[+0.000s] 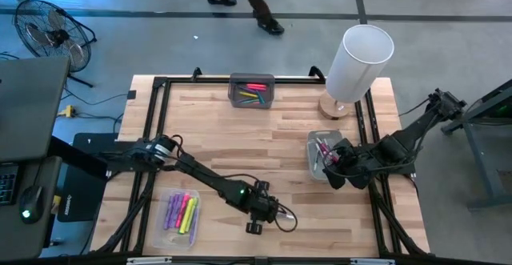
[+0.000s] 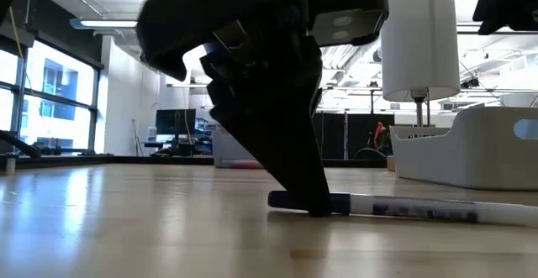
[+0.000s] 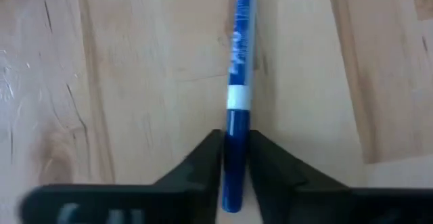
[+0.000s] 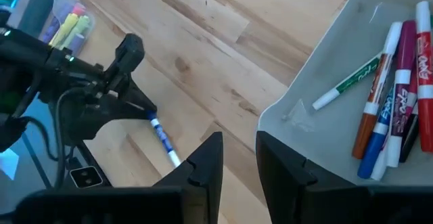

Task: Pick & Place Markers
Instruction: Put the blue marker pen into the gray bin

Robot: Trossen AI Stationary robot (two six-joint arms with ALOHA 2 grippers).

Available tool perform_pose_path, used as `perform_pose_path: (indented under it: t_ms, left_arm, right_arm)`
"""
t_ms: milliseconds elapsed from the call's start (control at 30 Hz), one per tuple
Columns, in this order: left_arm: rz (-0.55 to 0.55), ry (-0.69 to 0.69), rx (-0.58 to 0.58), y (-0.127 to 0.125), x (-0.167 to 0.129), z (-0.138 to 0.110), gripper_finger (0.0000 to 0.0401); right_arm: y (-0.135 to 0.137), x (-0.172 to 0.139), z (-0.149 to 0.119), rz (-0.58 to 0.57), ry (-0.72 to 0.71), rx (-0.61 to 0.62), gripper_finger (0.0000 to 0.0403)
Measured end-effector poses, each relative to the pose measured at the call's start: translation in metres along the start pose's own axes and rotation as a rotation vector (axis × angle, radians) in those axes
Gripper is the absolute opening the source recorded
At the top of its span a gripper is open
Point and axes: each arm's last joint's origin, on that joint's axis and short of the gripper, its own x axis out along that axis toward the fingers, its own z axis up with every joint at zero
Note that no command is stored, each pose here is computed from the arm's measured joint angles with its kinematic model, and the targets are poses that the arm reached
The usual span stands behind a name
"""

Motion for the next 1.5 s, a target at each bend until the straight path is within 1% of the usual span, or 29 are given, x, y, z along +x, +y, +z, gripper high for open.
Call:
perform_pose_path:
  t_ms: [100, 133, 267, 400, 533, 667, 867, 900, 967, 1033, 1133, 1233, 1300, 1367, 1433, 1467, 1500]
  left_arm:
    - [-0.040, 0.019, -0.011, 0.011, 0.001, 0.002, 0.0025]
    - [-0.062, 0.027, -0.016, 0.014, 0.002, 0.002, 0.0022]
    - [-0.137, 0.062, -0.041, 0.030, -0.001, 0.004, 0.0031]
    - [-0.156, 0.108, -0.082, 0.049, -0.010, 0.004, 0.0033]
    - [-0.127, 0.164, -0.119, 0.075, -0.029, 0.002, 0.0023]
    - [-0.121, 0.166, -0.154, 0.104, -0.052, 0.005, 0.0026]
    - [-0.179, 0.062, -0.246, 0.148, -0.088, 0.013, 0.0030]
    - [-0.191, 0.024, -0.263, 0.156, -0.092, 0.016, 0.0030]
    - [-0.201, -0.050, -0.317, 0.170, -0.100, 0.025, 0.0030]
    - [-0.198, -0.070, -0.385, 0.183, -0.108, 0.031, 0.0031]
    - [-0.238, -0.184, -0.416, 0.196, -0.124, 0.048, 0.0031]
    - [-0.270, -0.254, -0.451, 0.207, -0.119, 0.064, 0.0031]
    - [-0.266, -0.211, -0.482, 0.209, -0.116, 0.066, 0.0031]
    - [-0.258, -0.286, -0.504, 0.214, -0.113, 0.081, 0.0031]
    - [-0.265, -0.222, -0.547, 0.216, -0.108, 0.080, 0.0031]
    - [-0.282, -0.210, -0.554, 0.215, -0.103, 0.082, 0.0031]
    - [-0.293, -0.227, -0.562, 0.217, -0.095, 0.087, 0.0031]
  right_arm:
    - [0.000, -0.001, -0.001, 0.004, 0.004, 0.015, 0.0078]
    - [0.000, -0.001, -0.002, 0.006, 0.005, 0.024, 0.0078]
    - [0.002, -0.002, -0.004, 0.020, 0.015, 0.051, 0.0078]
    - [0.002, -0.003, -0.007, 0.025, 0.026, 0.077, 0.0078]
    - [0.002, -0.005, -0.010, 0.034, 0.044, 0.096, 0.0078]
    - [0.001, -0.007, -0.014, 0.042, 0.061, 0.107, 0.0078]
    - [0.003, -0.009, -0.018, 0.061, 0.076, 0.103, 0.0078]
    - [0.004, -0.009, -0.018, 0.070, 0.070, 0.108, 0.0078]
    - [0.005, -0.009, -0.017, 0.086, 0.058, 0.115, 0.0078]
    - [0.006, -0.009, -0.017, 0.092, 0.054, 0.119, 0.0078]
    - [0.006, -0.009, -0.017, 0.097, 0.051, 0.122, 0.0078]
    - [0.007, -0.009, -0.016, 0.100, 0.042, 0.123, 0.0078]
    - [0.007, -0.009, -0.016, 0.105, 0.035, 0.125, 0.0078]
    - [0.007, -0.009, -0.016, 0.106, 0.026, 0.126, 0.0078]
    - [0.008, -0.009, -0.016, 0.112, 0.017, 0.129, 0.0078]
    - [0.008, -0.009, -0.016, 0.116, 0.014, 0.131, 0.0078]
    - [0.008, -0.009, -0.015, 0.118, 0.012, 0.132, 0.0078]
